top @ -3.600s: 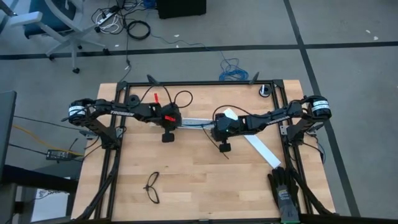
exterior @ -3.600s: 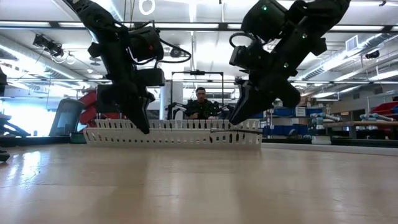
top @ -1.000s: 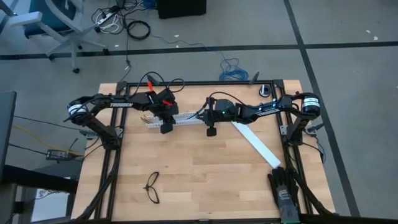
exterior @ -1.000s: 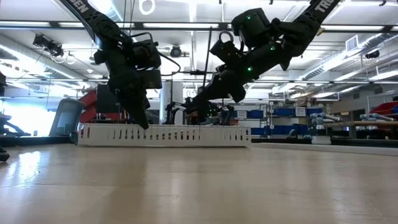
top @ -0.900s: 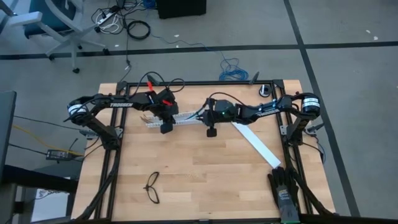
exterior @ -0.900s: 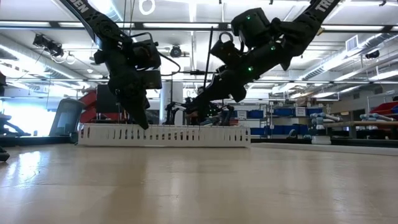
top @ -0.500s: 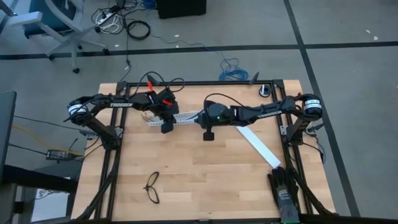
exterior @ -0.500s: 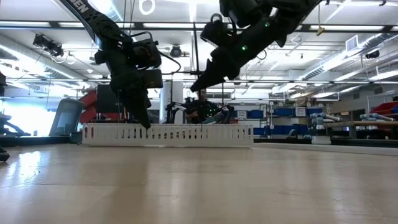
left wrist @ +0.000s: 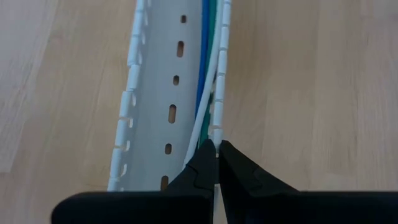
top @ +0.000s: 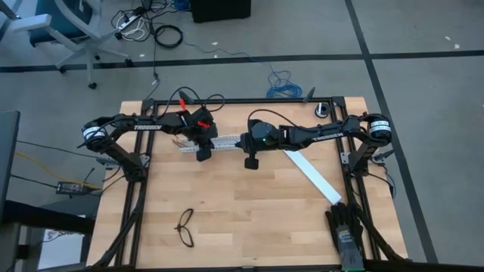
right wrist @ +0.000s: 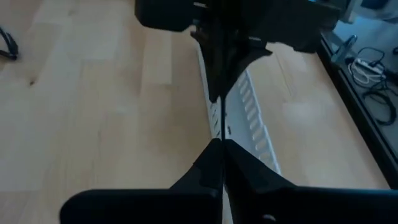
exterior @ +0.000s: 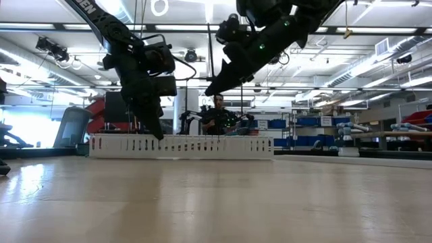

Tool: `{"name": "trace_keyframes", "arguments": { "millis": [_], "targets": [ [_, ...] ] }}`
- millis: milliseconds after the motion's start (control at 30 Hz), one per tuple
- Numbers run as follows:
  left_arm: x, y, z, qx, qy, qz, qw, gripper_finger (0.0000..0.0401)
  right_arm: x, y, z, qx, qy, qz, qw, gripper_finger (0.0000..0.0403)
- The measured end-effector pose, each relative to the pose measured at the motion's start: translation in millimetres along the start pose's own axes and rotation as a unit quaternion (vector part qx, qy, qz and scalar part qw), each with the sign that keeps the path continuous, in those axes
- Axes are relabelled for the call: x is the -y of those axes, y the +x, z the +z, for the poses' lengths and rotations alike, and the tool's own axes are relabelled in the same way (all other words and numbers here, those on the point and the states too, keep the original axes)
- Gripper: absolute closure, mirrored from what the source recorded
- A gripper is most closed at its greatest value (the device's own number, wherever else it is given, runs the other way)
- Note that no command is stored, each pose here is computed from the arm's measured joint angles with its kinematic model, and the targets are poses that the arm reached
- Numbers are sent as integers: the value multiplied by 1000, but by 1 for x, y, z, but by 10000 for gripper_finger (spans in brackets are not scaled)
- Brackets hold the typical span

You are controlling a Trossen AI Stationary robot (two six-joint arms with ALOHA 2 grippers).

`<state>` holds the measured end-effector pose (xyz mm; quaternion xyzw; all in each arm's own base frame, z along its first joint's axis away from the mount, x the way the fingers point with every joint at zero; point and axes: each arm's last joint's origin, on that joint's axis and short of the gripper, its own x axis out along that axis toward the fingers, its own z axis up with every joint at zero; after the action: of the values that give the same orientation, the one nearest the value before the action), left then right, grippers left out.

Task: Ziptie cables
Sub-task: Put the zip-tied cables in the white cable duct, then close the white cable duct lid

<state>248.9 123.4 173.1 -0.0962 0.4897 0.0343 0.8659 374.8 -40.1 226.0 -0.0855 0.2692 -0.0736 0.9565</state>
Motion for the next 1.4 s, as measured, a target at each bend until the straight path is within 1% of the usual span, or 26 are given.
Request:
{"name": "trace_keyframes", "arguments": {
  "millis": [167,367,500,600,700,867,1000,1200,1300,1400],
  "targets": [
    [0,0,0,0,-4,1,1000,386,8,1,-7,-30,18,-15,999,382],
    [0,0,1,3,-11,1,1000,386,22,2,-10,-33,27,-21,999,325],
    [-1,0,2,10,-10,3,1000,386,38,2,-13,-36,36,-41,998,284],
    [-1,0,3,17,-8,4,1000,386,48,2,-16,-38,35,-52,997,262],
    [-1,0,5,28,-5,6,1000,382,59,2,-19,-41,37,-62,997,248],
    [-1,0,6,31,-4,7,999,356,73,1,-25,-57,52,-74,994,238],
    [-1,0,6,31,-4,7,999,323,77,0,-28,-54,73,-34,995,237],
    [-1,0,6,31,-3,7,999,277,73,-2,-41,-122,76,-12,990,238],
    [-1,0,6,31,-4,7,999,265,72,-4,-48,-158,79,-5,984,238],
    [-1,0,6,31,-4,7,999,262,74,-8,-55,-195,90,-2,977,239]
  ]
}}
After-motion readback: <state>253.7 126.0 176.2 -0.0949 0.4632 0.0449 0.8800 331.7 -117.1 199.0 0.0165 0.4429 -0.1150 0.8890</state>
